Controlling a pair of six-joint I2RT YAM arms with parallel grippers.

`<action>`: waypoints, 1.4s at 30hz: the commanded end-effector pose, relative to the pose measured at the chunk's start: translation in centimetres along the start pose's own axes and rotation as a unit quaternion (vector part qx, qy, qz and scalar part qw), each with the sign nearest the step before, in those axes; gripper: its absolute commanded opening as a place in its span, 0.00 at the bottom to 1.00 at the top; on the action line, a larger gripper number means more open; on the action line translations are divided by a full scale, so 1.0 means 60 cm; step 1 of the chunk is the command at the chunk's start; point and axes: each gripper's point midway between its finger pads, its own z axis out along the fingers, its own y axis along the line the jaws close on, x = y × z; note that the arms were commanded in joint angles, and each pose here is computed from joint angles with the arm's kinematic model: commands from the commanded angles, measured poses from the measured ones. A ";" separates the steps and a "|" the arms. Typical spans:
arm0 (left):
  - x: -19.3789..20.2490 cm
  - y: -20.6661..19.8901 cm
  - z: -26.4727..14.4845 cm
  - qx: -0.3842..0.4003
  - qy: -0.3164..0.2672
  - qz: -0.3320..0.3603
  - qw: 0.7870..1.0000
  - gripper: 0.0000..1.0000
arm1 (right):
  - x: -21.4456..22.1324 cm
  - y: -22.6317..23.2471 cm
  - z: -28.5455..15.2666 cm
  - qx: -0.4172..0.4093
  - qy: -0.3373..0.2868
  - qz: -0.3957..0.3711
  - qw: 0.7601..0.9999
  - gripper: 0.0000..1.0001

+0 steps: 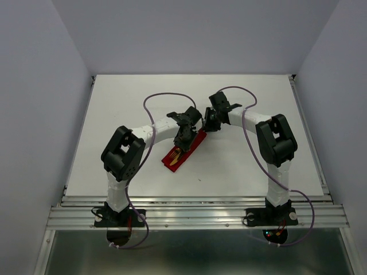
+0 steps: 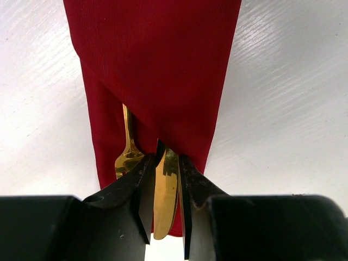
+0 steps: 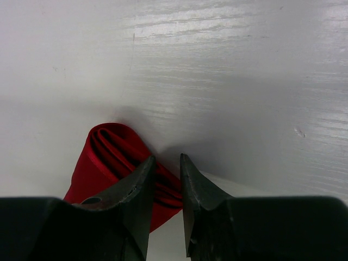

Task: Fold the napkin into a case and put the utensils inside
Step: Stuff the knife into the folded napkin.

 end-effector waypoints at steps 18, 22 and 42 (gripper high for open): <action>-0.043 -0.009 -0.006 0.017 -0.035 0.028 0.999 0.16 | -0.020 0.038 -0.016 -0.027 -0.014 -0.015 0.999 0.31; -0.042 -0.006 -0.008 0.011 -0.035 0.025 0.999 0.28 | -0.021 0.038 -0.018 -0.027 -0.015 -0.016 0.999 0.31; -0.052 -0.002 -0.104 0.002 -0.085 -0.023 0.996 0.49 | -0.176 -0.018 -0.193 0.094 -0.201 -0.010 0.975 0.64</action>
